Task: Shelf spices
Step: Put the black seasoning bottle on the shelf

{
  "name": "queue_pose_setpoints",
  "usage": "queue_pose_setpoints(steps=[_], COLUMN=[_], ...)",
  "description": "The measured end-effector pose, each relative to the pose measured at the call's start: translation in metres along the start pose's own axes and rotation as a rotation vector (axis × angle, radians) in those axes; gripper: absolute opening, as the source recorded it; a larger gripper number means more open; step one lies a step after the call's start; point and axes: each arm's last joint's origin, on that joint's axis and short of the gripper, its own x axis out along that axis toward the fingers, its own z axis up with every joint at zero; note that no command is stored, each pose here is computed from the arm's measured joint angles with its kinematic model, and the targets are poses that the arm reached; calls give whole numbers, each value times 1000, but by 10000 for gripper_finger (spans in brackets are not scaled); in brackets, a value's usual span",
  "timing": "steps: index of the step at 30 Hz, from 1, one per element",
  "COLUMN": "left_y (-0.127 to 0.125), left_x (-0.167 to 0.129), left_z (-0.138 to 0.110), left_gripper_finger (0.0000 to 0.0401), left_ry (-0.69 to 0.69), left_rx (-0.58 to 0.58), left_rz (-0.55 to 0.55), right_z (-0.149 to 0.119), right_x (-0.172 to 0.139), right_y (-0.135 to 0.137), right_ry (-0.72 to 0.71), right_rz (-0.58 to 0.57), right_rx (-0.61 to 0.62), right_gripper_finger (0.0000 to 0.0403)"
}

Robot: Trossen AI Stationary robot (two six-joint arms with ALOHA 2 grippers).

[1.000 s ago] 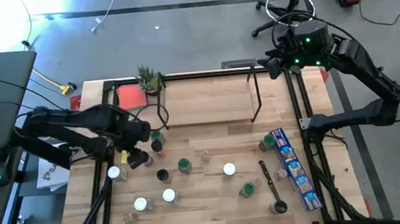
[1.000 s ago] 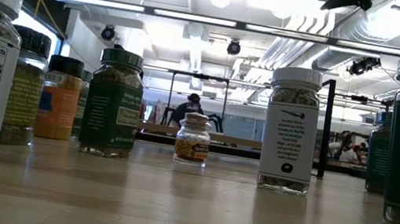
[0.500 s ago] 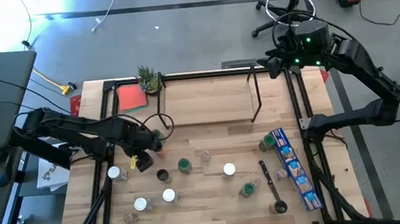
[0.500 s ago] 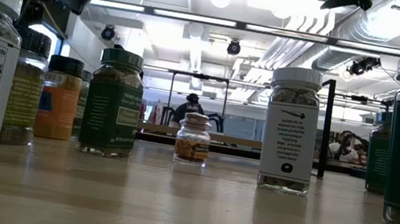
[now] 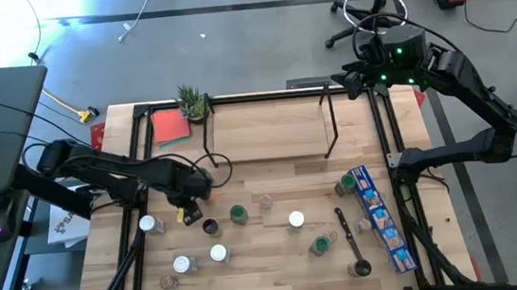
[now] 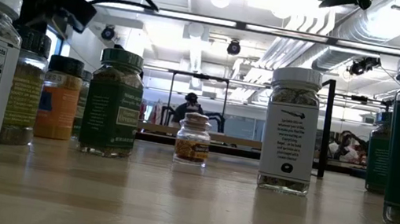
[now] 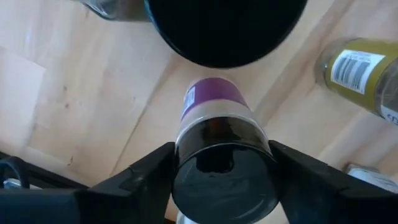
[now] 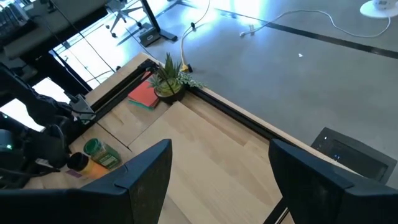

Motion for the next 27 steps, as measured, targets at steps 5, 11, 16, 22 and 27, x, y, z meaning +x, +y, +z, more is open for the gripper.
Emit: queue_pose_setpoints(steps=[5,11,16,22,27], left_y=[-1,-7,-15,-15,-7], left_x=[-7,-64,-143,-206,-210], left_z=[-1,-4,-3,41,118], left_gripper_finger=[197,197,197,197,197], left_ry=[19,85,-10,-268,-362], left_rx=[0,75,133,32,78], left_rz=[-21,-142,-383,-428,-308], right_z=[0,0,3,5,6], right_x=[0,0,0,0,0], right_y=[0,0,1,2,2], right_ry=[0,0,-26,-57,-59], right_rz=[0,0,7,16,18], right_rx=[-7,-26,-59,-59,-47], right_gripper_finger=[264,264,264,264,264])
